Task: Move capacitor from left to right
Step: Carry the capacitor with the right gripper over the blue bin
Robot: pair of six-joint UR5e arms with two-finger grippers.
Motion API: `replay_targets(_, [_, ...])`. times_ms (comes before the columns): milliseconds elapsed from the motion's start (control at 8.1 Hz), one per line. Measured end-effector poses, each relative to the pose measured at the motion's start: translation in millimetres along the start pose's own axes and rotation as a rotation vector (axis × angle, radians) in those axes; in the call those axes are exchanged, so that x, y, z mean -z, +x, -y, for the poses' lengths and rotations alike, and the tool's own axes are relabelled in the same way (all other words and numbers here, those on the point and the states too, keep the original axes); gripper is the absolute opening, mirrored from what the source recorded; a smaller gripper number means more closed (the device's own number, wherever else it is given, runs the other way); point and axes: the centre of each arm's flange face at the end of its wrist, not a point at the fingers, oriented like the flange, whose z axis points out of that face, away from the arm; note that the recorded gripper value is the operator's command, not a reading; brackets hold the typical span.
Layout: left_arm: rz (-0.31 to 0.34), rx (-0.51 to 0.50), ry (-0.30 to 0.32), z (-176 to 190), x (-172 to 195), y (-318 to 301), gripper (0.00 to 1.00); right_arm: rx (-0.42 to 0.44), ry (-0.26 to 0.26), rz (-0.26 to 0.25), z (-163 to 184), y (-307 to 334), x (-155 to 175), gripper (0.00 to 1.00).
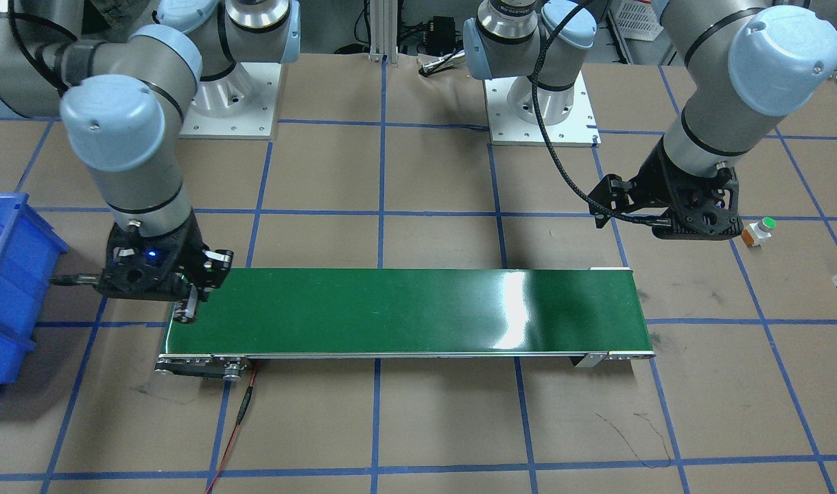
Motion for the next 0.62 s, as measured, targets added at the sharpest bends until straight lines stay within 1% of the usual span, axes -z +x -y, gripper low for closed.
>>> replay_targets(123, [0.0, 0.0, 0.001, 0, 0, 0, 1.0, 0.003, -0.003, -0.039, -2, 41, 17, 0.0])
replay_targets(370, [0.0, 0.001, 0.005, 1, 1, 0, 1.0, -0.001, -0.015, -0.147, -12, 118, 41, 0.0])
replay_targets(494, [0.0, 0.001, 0.009, 1, 1, -1, 1.0, 0.006, -0.029, -0.181, -16, 149, 49, 0.0])
replay_targets(617, [0.0, 0.001, 0.012, 2, 1, -1, 1.0, 0.017, -0.046, -0.2, -20, 182, 52, 0.0])
